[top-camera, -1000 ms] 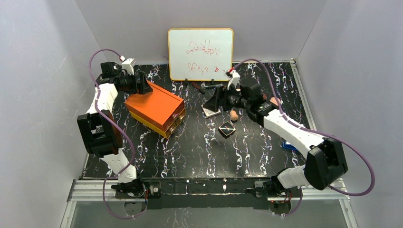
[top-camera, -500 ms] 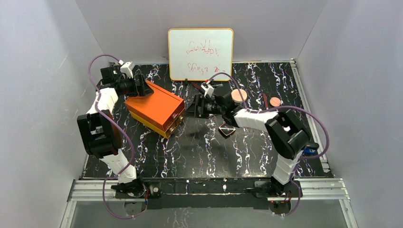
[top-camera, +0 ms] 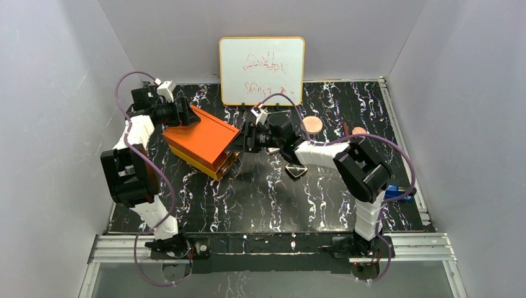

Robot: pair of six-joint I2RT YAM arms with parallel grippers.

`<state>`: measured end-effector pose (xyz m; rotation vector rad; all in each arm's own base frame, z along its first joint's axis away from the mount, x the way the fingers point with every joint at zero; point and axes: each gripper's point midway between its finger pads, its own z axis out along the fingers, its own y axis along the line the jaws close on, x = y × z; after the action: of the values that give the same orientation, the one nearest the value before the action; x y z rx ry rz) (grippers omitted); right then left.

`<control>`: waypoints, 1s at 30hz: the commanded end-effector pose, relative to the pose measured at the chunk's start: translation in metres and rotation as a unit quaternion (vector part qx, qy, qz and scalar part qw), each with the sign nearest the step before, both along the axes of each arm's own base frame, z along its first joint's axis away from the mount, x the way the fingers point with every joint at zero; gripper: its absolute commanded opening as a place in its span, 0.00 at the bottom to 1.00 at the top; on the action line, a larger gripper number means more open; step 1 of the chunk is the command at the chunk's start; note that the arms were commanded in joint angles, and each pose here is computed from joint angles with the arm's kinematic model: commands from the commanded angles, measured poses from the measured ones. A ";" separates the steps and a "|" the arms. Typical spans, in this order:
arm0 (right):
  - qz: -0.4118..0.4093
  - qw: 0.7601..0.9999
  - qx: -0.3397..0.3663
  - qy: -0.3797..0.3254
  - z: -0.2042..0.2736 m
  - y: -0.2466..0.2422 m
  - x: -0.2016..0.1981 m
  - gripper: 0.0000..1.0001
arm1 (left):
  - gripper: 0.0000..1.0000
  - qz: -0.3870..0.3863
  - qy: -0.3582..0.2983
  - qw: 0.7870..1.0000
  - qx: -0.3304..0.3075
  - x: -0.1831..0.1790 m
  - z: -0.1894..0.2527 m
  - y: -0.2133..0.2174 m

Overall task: Organize the makeup
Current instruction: Open the drawer in the storage box.

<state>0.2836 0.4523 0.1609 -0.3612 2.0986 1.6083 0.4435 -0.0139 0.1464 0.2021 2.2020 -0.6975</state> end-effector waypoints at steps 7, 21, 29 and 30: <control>0.001 1.000 0.007 -0.017 -0.001 0.010 0.003 0.76 | 0.98 0.008 -0.006 1.000 0.012 -0.011 0.009 0.002; -0.003 1.000 0.004 -0.013 -0.015 0.020 0.012 0.58 | 0.98 0.009 -0.007 1.000 0.013 -0.011 0.010 0.003; -0.005 1.000 0.004 -0.022 -0.014 0.024 0.020 0.56 | 0.98 0.008 -0.005 1.000 0.011 -0.011 0.009 0.002; -0.005 1.000 0.004 -0.023 -0.014 0.024 0.021 0.55 | 0.98 0.008 -0.004 1.000 0.011 -0.011 0.008 0.002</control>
<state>0.2883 0.4666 0.1309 -0.3607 2.1448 1.5933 0.4420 -0.0125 0.1473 0.1942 2.1994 -0.6789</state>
